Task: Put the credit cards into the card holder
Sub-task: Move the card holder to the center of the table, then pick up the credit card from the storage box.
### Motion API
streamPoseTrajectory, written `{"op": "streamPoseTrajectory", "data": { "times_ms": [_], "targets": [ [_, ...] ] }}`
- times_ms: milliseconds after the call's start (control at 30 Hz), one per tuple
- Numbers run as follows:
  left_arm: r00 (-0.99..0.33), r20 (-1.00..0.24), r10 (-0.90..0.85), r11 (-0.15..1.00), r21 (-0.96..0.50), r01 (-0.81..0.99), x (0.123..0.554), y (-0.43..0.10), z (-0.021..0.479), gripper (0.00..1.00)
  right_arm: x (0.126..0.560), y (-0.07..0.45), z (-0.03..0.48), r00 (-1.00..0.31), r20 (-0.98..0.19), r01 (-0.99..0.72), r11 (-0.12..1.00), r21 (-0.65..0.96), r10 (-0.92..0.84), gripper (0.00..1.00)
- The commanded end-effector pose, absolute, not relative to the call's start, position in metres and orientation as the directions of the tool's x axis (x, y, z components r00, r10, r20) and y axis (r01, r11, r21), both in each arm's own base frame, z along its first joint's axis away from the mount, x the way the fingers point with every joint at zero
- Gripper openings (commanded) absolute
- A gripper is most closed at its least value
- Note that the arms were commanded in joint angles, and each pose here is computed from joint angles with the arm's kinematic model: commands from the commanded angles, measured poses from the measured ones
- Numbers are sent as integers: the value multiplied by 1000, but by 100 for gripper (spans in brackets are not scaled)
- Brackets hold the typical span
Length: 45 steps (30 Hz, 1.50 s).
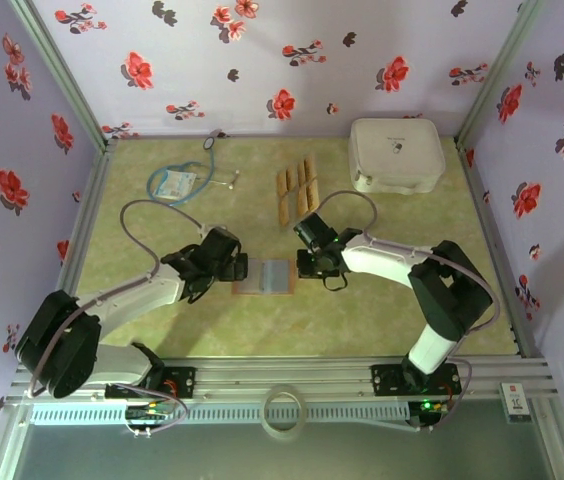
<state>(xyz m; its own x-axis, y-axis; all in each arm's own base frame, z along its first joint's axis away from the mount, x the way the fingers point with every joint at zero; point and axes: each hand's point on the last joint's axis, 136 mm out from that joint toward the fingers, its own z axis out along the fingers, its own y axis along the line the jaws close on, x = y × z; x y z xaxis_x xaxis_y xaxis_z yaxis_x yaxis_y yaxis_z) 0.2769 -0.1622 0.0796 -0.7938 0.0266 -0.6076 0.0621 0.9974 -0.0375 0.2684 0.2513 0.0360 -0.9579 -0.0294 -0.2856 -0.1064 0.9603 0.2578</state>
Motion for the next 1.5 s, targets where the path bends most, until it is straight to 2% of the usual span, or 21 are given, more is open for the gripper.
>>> {"op": "streamPoseTrajectory", "data": {
  "times_ms": [0,233,267,367,467,567,667,800,967,1467],
  "targets": [
    [-792,-610,33,996,-42,74,283,-167,83,100,274,239,36,-952,-306,-97,966,240,-20,1],
    [-796,-604,32,996,-47,76,283,-169,80,100,277,207,35,-953,-304,-57,972,229,16,0],
    [-796,-604,30,996,-49,75,283,-169,80,100,277,206,36,-954,-300,-59,970,237,15,4],
    [-798,-602,34,996,-47,78,283,-170,78,100,278,207,48,-950,-312,-83,966,245,-3,28],
    [-798,-602,34,996,-49,79,285,-171,77,100,286,208,77,-932,-362,-112,964,241,-18,39],
    [-795,-605,33,995,-52,81,286,-172,76,100,301,208,112,-905,-425,-130,967,219,-25,45],
    [-793,-608,37,995,-55,88,288,-175,76,100,321,209,144,-877,-478,-146,973,178,-44,46],
    [-795,-605,48,994,-49,97,289,-176,74,100,349,221,162,-868,-490,-164,978,132,-80,44],
    [-794,-606,45,995,-46,91,290,-173,72,100,375,247,153,-889,-446,-179,975,133,-102,37],
    [-795,-606,1,996,-70,54,295,-160,65,100,419,294,114,-898,-406,-187,982,-1,-171,37]
  ]
}}
